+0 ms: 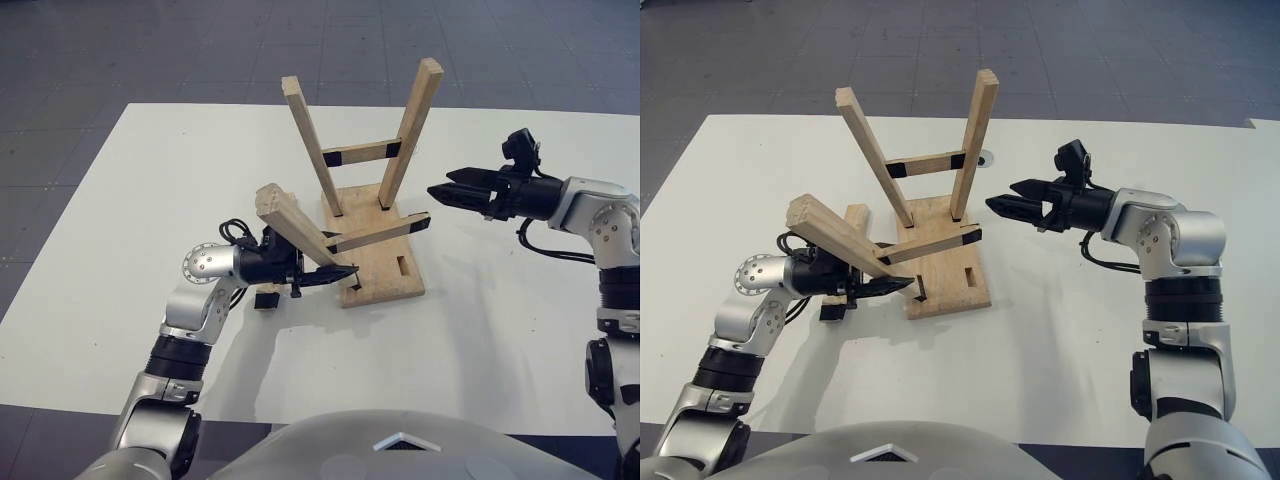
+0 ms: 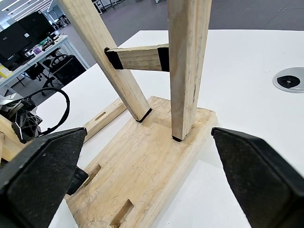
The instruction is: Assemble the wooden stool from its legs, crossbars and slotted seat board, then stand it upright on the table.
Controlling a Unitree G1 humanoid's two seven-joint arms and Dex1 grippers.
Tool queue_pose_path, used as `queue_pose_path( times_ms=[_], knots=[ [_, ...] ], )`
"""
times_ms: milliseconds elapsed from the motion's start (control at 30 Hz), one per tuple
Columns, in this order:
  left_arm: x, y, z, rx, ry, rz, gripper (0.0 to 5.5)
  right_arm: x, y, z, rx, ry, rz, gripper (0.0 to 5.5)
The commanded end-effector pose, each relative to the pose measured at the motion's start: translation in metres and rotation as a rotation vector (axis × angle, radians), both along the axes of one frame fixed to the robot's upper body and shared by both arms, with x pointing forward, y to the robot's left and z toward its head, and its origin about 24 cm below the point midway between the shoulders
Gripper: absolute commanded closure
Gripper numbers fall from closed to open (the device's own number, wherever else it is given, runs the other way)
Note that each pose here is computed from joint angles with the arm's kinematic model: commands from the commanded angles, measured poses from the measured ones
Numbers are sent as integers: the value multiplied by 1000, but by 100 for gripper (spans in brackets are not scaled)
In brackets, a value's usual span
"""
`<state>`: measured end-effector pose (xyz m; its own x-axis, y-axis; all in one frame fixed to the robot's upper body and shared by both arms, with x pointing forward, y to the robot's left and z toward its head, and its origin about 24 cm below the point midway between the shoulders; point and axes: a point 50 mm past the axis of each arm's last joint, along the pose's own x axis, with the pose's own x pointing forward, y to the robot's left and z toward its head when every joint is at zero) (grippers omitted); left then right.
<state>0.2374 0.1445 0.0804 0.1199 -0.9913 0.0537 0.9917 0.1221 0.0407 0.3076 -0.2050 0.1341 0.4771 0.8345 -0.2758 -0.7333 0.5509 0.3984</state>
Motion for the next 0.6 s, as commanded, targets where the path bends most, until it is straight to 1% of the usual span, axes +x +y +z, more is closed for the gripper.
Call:
queue_pose_path(
  times_ms=[33, 200, 367, 600],
  knots=[
    [1, 5, -8, 65, 5, -5, 338, 3, 3, 10, -21, -14, 28, 65],
    [6, 27, -19, 149, 22, 18, 338, 2, 5, 12, -21, -19, 38, 65],
    [6, 28, -31, 166, 22, 25, 338, 2, 8, 15, -15, -26, 46, 65],
    [38, 24, 5, 100, -60, 46, 338, 1, 9, 11, -20, -15, 53, 65]
  ],
)
